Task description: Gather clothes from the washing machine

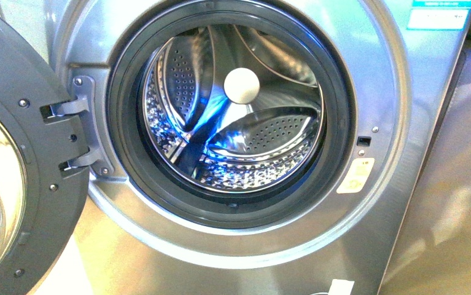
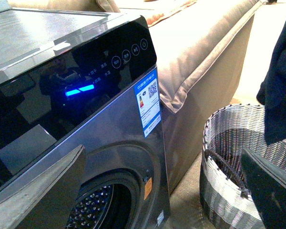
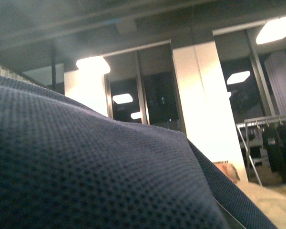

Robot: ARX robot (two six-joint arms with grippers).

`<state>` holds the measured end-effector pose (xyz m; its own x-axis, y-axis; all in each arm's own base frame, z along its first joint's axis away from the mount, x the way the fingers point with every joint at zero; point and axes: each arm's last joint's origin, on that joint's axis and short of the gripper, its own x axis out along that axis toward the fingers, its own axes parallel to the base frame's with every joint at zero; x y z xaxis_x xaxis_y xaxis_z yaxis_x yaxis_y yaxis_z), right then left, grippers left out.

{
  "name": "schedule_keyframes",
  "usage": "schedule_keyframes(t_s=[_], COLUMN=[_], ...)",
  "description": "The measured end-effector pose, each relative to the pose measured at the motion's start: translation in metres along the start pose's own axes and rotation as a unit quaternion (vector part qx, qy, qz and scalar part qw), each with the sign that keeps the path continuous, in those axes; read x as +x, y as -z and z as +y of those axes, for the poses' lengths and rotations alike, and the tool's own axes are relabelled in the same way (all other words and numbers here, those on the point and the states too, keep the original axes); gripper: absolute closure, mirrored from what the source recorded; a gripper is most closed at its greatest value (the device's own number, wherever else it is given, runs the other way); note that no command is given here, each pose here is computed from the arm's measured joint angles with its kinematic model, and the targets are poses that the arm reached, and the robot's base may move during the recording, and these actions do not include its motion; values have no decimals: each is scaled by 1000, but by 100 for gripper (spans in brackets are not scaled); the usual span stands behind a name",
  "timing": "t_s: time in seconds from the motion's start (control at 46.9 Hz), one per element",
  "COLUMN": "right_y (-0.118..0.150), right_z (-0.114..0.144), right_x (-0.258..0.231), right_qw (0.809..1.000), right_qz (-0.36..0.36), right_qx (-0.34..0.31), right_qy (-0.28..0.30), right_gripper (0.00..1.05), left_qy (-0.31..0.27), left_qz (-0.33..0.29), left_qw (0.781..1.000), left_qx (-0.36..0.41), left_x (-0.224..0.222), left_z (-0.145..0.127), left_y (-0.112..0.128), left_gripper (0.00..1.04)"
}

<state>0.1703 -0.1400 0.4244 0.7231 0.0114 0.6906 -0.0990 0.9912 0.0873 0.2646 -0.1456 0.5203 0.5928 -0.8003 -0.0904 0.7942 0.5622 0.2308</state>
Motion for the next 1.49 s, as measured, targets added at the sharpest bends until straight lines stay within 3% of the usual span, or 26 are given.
schedule_keyframes(t_s=[0.192, 0.342, 0.47, 0.768, 0.982, 1.046, 1.281, 1.494], right_y=[54, 100, 131, 174, 187, 189, 179, 154], right_z=[-20, -29, -27, -55, -58, -55, -49, -47], right_x=[-39, -81, -112, -149, -161, -162, -156, -140], right_qw=[989, 949, 918, 886, 866, 860, 868, 878], right_qz=[131, 282, 367, 437, 474, 485, 477, 468], right_qx=[59, 127, 135, 93, 102, 113, 107, 91], right_qy=[38, 61, 68, 123, 122, 116, 91, 54], right_gripper=[98, 98, 98, 98, 60, 45, 6, 7], left_qy=[0, 0, 0, 0, 0, 0, 0, 0], left_qz=[0, 0, 0, 0, 0, 0, 0, 0], left_qw=[1000, 1000, 1000, 1000, 1000, 1000, 1000, 1000], left_qx=[0, 0, 0, 0, 0, 0, 0, 0], left_x=[0, 0, 0, 0, 0, 0, 0, 0], left_z=[0, 0, 0, 0, 0, 0, 0, 0], left_y=[0, 0, 0, 0, 0, 0, 0, 0], left_gripper=[6, 6, 6, 6, 6, 6, 6, 6])
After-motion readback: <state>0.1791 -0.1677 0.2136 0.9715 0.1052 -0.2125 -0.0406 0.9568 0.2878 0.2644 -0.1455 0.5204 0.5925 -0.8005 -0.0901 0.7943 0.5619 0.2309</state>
